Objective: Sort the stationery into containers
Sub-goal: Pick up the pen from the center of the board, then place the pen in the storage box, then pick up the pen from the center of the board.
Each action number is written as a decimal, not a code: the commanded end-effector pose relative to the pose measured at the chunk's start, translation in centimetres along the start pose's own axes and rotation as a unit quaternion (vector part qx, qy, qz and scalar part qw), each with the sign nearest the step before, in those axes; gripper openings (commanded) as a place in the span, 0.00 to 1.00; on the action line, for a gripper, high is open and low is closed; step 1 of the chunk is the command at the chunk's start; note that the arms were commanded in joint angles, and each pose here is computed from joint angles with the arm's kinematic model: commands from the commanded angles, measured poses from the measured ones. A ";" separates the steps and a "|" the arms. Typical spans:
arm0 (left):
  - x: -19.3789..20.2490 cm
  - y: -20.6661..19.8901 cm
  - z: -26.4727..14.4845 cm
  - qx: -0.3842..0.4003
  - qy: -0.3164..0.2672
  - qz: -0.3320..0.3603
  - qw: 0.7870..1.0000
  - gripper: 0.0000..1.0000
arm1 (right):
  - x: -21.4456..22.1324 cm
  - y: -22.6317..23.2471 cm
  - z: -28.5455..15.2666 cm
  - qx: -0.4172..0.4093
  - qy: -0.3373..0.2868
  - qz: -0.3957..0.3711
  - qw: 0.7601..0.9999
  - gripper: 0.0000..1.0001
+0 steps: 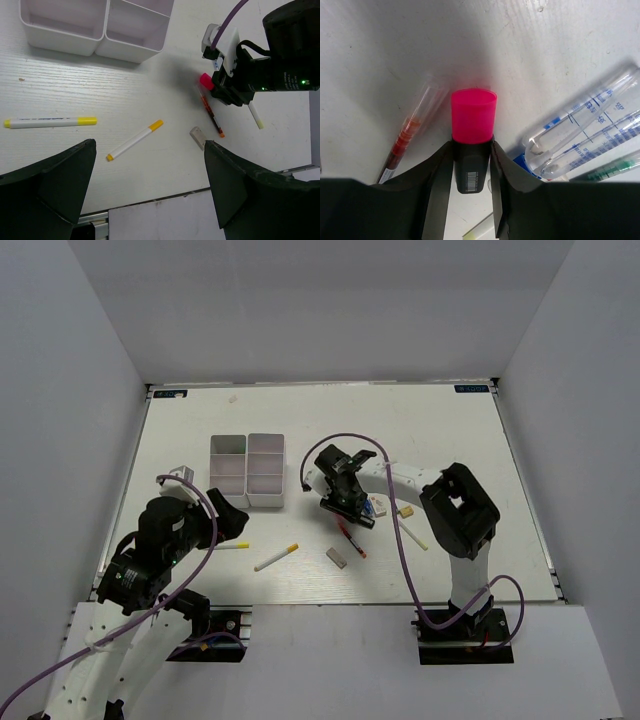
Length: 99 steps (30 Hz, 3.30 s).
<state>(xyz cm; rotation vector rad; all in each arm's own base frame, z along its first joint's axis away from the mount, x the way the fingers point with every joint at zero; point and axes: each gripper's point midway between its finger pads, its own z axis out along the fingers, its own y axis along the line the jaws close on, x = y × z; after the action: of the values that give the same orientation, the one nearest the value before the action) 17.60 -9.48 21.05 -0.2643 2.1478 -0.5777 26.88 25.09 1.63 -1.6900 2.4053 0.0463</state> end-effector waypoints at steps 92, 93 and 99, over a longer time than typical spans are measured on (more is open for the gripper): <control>11.9 6.0 4.4 -0.282 0.160 -0.415 0.850 0.54 | -24.9 -4.4 -29.0 0.021 -0.633 -0.036 0.773 0.83; 12.0 6.5 4.5 -0.292 0.150 -0.419 0.847 0.56 | -23.6 -4.4 -29.6 0.026 -0.625 -0.032 0.779 0.51; 9.0 7.2 5.7 -0.313 0.080 -0.437 0.840 0.76 | -14.7 -6.5 -23.5 0.044 -0.549 0.030 0.834 0.00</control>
<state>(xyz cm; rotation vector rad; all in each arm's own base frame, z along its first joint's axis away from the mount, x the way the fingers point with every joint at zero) 14.31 -9.14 6.68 -1.5968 2.3992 -0.3544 34.97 36.57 30.94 -1.0494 1.3885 0.7525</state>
